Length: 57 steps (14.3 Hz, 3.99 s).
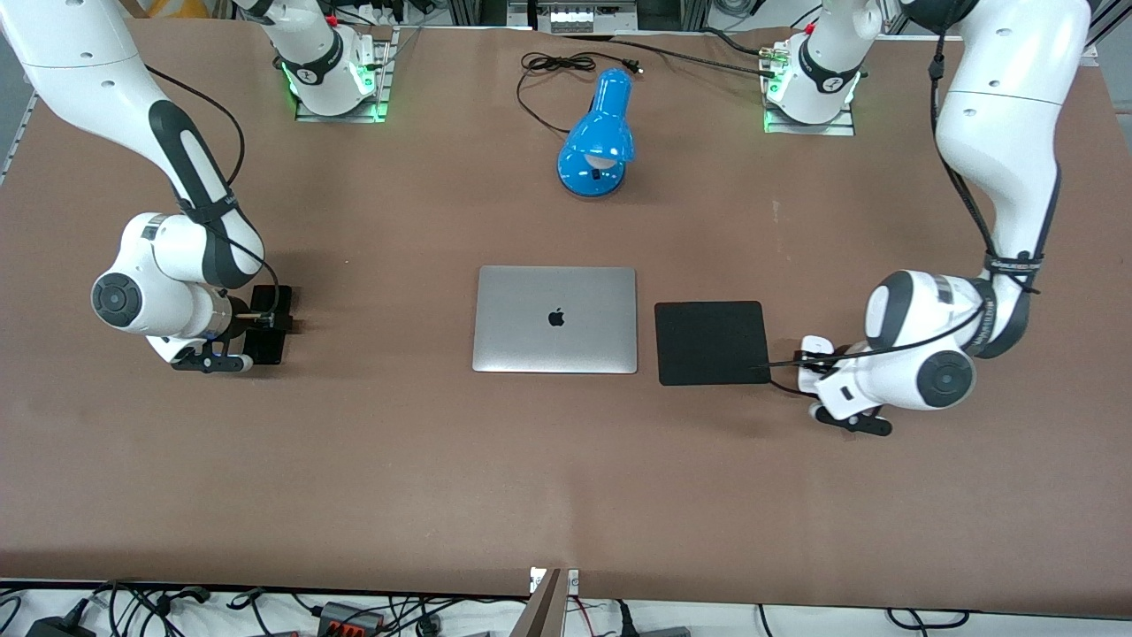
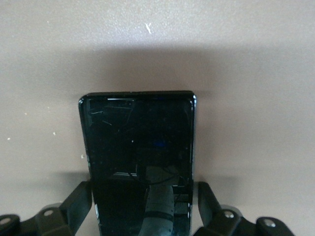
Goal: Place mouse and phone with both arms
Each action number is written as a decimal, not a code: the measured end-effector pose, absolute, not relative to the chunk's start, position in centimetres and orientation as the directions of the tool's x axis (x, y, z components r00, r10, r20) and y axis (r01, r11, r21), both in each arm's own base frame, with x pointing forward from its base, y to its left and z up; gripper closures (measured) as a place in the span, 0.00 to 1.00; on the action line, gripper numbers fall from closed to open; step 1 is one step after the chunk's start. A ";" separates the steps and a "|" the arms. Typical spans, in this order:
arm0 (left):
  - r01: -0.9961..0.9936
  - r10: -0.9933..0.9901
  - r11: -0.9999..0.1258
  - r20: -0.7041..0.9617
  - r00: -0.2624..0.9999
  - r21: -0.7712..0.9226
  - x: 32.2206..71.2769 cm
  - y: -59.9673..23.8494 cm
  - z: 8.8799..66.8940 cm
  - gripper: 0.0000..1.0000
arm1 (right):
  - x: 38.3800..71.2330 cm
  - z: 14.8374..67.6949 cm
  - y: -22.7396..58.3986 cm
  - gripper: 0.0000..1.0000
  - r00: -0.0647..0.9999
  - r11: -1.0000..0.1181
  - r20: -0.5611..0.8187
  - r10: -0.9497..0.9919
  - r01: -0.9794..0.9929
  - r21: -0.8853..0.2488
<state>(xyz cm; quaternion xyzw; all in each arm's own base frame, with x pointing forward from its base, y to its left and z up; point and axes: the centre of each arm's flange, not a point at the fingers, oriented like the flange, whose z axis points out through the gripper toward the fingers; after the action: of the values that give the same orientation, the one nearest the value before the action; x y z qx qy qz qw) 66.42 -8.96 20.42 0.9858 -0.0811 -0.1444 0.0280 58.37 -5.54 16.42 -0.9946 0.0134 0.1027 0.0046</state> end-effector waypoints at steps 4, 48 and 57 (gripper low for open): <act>-0.118 -0.123 -0.992 -0.295 0.948 0.032 64.4 -18.3 20.5 0.38 | 58.3 16.8 -5.4 0.21 0.976 -1.000 -0.218 -0.023 -0.026 -0.007; 0.174 0.173 -0.985 -0.131 0.976 -0.004 61.4 -1.6 55.5 0.00 | 64.3 48.4 18.3 0.00 0.998 -0.997 -0.028 -0.065 -0.066 -0.028; 0.130 0.137 -0.990 -0.187 0.973 -0.049 55.8 -4.5 55.5 0.00 | 65.9 57.4 2.5 0.00 0.996 -0.997 0.043 -0.081 -0.080 -0.015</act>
<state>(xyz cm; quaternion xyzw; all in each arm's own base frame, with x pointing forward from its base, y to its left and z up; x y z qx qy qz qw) 55.78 -4.47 55.54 0.9930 0.0673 -0.0956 -0.0183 65.95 2.49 57.37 -0.9989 0.0404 -0.0217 0.0066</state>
